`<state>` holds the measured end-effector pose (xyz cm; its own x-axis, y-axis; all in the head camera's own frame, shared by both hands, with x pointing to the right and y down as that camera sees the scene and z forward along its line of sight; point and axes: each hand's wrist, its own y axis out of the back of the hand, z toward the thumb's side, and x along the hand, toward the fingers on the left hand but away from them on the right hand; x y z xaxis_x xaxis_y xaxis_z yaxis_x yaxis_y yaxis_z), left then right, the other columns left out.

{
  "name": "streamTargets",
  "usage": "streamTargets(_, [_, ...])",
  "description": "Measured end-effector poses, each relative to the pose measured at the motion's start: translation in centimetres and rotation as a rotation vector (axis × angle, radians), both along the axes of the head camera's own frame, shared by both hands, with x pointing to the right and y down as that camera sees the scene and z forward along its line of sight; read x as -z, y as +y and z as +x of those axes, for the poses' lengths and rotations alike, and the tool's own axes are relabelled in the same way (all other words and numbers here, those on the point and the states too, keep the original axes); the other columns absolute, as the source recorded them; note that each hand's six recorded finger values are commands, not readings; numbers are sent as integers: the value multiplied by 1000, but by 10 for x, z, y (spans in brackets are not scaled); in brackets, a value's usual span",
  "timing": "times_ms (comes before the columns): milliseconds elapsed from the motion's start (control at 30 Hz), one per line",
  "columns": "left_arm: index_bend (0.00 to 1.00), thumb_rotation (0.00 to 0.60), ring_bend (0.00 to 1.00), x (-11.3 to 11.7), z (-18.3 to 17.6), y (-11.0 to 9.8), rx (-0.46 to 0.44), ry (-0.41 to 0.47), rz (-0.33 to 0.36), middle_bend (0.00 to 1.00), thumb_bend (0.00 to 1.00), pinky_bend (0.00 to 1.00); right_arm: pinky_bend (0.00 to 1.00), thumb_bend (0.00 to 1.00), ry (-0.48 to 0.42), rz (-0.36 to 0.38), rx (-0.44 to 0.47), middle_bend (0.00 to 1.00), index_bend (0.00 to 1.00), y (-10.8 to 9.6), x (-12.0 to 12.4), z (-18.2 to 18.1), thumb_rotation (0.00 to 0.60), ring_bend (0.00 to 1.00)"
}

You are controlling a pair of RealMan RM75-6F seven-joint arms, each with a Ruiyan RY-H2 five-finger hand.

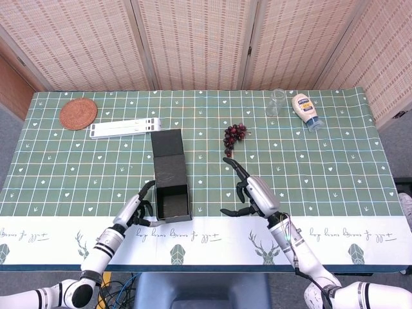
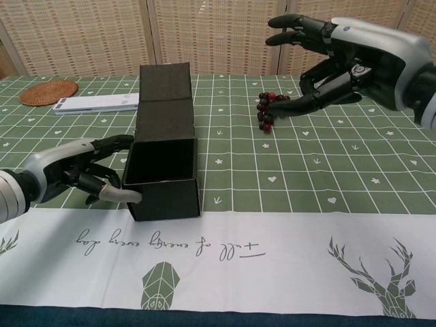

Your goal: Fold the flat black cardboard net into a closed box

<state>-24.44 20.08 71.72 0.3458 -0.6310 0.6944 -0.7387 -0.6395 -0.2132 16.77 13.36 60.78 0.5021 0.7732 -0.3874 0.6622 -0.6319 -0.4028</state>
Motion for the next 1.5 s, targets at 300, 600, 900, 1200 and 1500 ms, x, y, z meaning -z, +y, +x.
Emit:
streamTargets(300, [0, 600, 600, -9, 7, 1, -6, 20, -16, 0, 74, 800, 1000, 42, 6, -3, -12, 68, 0, -1, -1, 5, 600, 780])
streamTargets(600, [228, 600, 684, -16, 8, 4, 41, 30, -7, 247, 74, 807, 1000, 145, 24, -18, -31, 86, 0, -1, -9, 13, 600, 780])
streamTargets(900, [296, 600, 693, -6, 1, -3, 74, 68, 52, 315, 74, 809, 1000, 195, 86, -63, -71, 103, 0, -7, -33, 23, 600, 780])
streamTargets(1200, [295, 600, 694, 33, 8, -7, 1, 160, 110, 315, 74, 809, 1000, 195, 97, -162, -130, 125, 0, -18, -66, 15, 600, 780])
streamTargets(1500, [289, 600, 694, 58, 33, 4, -108, 237, 106, 315, 74, 809, 1000, 169, 49, -211, -152, 130, 0, -37, -86, -28, 600, 780])
